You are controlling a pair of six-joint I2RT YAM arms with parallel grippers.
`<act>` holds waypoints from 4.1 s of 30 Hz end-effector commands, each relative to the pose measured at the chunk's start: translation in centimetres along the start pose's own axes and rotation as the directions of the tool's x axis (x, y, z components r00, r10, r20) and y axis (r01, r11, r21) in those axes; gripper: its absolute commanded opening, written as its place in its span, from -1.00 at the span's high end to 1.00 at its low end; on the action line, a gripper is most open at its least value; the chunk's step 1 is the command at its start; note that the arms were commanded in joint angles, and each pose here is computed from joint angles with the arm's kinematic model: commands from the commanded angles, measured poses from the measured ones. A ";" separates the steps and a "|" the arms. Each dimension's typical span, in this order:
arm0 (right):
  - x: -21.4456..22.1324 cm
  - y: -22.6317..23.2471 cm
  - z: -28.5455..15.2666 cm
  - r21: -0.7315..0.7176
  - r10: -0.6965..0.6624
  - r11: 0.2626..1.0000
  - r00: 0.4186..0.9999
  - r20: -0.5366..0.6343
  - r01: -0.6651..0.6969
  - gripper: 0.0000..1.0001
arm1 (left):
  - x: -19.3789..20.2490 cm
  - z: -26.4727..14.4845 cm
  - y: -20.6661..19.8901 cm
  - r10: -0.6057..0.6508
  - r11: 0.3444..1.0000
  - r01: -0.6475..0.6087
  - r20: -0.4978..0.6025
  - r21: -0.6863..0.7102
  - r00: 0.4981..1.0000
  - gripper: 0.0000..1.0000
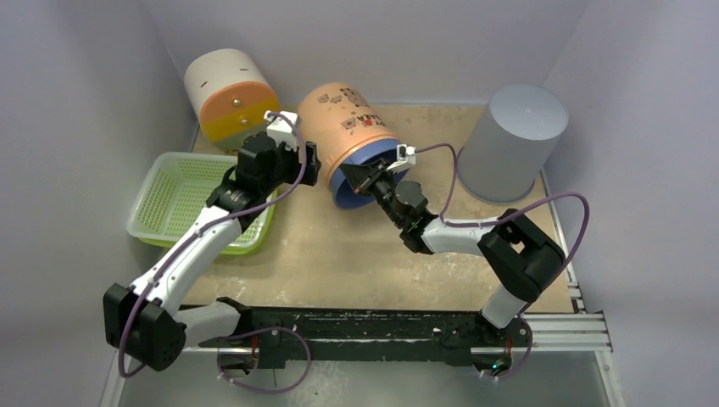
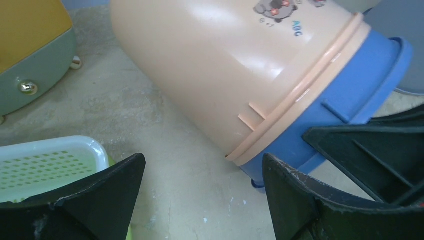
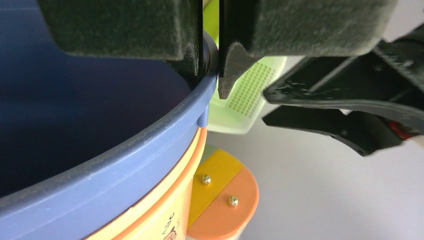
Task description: Turn the large container upside down
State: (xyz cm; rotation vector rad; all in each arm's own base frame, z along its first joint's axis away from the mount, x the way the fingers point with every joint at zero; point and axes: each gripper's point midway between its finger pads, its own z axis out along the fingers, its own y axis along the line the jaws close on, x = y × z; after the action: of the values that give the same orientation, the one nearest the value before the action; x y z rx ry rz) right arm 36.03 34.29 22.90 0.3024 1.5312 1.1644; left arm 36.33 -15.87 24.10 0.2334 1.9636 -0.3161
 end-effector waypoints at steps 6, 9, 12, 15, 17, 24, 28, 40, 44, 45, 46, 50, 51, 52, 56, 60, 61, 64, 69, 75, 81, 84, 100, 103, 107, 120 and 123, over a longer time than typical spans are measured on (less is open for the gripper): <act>-0.3 4.9 -0.8 -0.334 -0.216 0.932 0.957 -0.192 0.143 1.00 | -2.4 -3.8 -0.3 0.128 0.990 -0.134 0.147 0.033 0.981 -0.68; 0.3 3.9 -1.1 -0.320 -0.277 0.926 0.935 -0.220 0.199 1.00 | -3.0 -3.3 -1.0 0.109 0.991 -0.121 0.159 0.063 0.981 -0.68; 0.6 3.4 -1.8 -0.310 -0.278 0.929 0.931 -0.235 0.199 1.00 | -4.1 -2.6 -2.3 0.069 0.989 -0.093 0.196 0.115 0.978 -0.68; 0.4 2.9 -2.0 -0.288 -0.305 0.929 0.922 -0.237 0.233 1.00 | -5.0 -1.3 -3.0 0.059 0.992 -0.083 0.219 0.099 0.974 -0.68; 0.1 2.9 -2.1 -0.284 -0.333 0.922 0.913 -0.235 0.263 1.00 | -5.2 0.1 -3.1 0.050 0.996 -0.063 0.204 0.059 0.978 -0.68; -1.0 3.5 -3.2 -0.281 -0.367 0.911 0.902 -0.225 0.301 1.00 | -3.9 4.0 -2.9 0.034 0.994 -0.014 0.180 -0.112 0.983 -0.68; -2.4 3.7 -4.7 -0.248 -0.409 0.901 0.885 -0.222 0.355 1.00 | -2.1 5.3 -1.5 0.049 0.976 -0.020 0.134 -0.215 0.990 -0.68; -6.8 3.7 -8.8 -0.134 -0.485 0.874 0.856 -0.177 0.468 1.00 | 0.8 7.8 1.9 0.120 0.900 -0.100 0.021 -0.425 0.993 -0.68; -6.7 4.4 -9.8 -0.171 -0.489 0.870 0.852 -0.188 0.462 1.00 | 1.8 8.2 3.4 0.138 0.852 -0.127 -0.017 -0.508 0.990 -0.68; -6.6 4.5 -10.0 -0.182 -0.490 0.869 0.850 -0.192 0.460 1.00 | 2.2 8.3 3.7 0.141 0.838 -0.134 -0.026 -0.530 0.990 -0.68; -6.5 4.7 -10.2 -0.193 -0.492 0.868 0.849 -0.195 0.458 1.00 | 2.3 8.3 4.3 0.142 0.821 -0.135 -0.032 -0.555 0.989 -0.68; -7.0 4.9 -11.0 -0.188 -0.502 0.862 0.842 -0.199 0.470 1.00 | 2.9 8.8 6.9 0.104 0.773 -0.107 -0.042 -0.625 0.994 -0.68; -7.3 5.0 -11.3 -0.181 -0.504 0.862 0.841 -0.196 0.474 1.00 | 3.0 8.9 7.6 0.085 0.769 -0.090 -0.038 -0.632 0.996 -0.68; -7.5 5.0 -11.5 -0.173 -0.505 0.862 0.841 -0.196 0.477 1.00 | 3.0 9.0 8.2 0.073 0.767 -0.076 -0.031 -0.637 0.997 -0.68; -8.3 4.4 -12.2 -0.127 -0.510 0.860 0.839 -0.192 0.494 1.00 | 3.6 9.2 10.1 0.059 0.741 -0.077 -0.049 -0.667 0.997 -0.68; -8.2 3.8 -12.4 -0.110 -0.514 0.858 0.835 -0.198 0.502 1.00 | 4.4 9.3 11.0 0.046 0.724 -0.083 -0.071 -0.685 0.996 -0.68; -8.0 3.6 -12.3 -0.110 -0.513 0.858 0.834 -0.201 0.502 1.00 | 4.2 9.2 10.9 0.037 0.729 -0.066 -0.057 -0.682 0.998 -0.68; -7.0 2.7 -11.8 -0.106 -0.513 0.858 0.828 -0.226 0.502 1.00 | 2.4 8.6 9.7 0.025 0.765 -0.012 0.011 -0.644 1.000 -0.68; -5.3 0.8 -10.5 -0.092 -0.515 0.855 0.817 -0.258 0.510 1.00 | -1.7 7.0 6.3 0.068 0.808 -0.036 0.032 -0.588 0.997 -0.68; -4.3 -0.9 -9.5 -0.066 -0.525 0.846 0.804 -0.279 0.529 1.00 | -7.8 3.2 3.2 0.003 0.884 0.074 0.163 -0.461 0.987 -0.69; -3.5 -1.6 -9.1 -0.068 -0.518 0.849 0.803 -0.294 0.523 1.00 | -11.3 1.5 -1.1 -0.096 0.968 0.157 0.293 -0.193 0.951 -0.69; -3.5 -1.6 -8.5 -0.070 -0.533 0.840 0.794 -0.291 0.538 1.00 | -11.6 2.1 -3.5 -0.107 0.988 0.135 0.305 -0.070 0.946 -0.69; -1.7 -1.9 -7.4 -0.105 -0.509 0.857 0.798 -0.323 0.504 1.00 | -9.5 3.0 -11.8 -0.034 0.975 -0.034 0.300 0.218 0.953 -0.69; -1.6 -2.1 -7.3 -0.101 -0.506 0.859 0.799 -0.325 0.502 1.00 | -8.9 2.4 -13.4 -0.025 0.950 -0.071 0.300 0.304 0.954 -0.69; -1.4 -2.0 -7.1 -0.107 -0.507 0.859 0.797 -0.329 0.502 1.00 | -7.0 2.8 -14.5 0.040 0.926 -0.134 0.262 0.353 0.964 -0.69; -1.7 -1.2 -7.3 -0.132 -0.510 0.859 0.798 -0.321 0.495 1.00 | -0.4 7.3 -12.8 0.163 0.961 -0.185 0.118 0.206 0.980 -0.69; -1.8 -1.2 -7.6 -0.132 -0.510 0.858 0.798 -0.320 0.496 1.00 | 0.9 8.3 -11.8 0.209 0.971 -0.218 0.092 0.097 0.974 -0.69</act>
State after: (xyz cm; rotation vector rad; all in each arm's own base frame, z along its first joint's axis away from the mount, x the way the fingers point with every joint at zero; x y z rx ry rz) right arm 30.94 27.49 18.51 -0.2960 1.8550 0.7819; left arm 38.67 -30.77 24.70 0.5000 1.7715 -0.4874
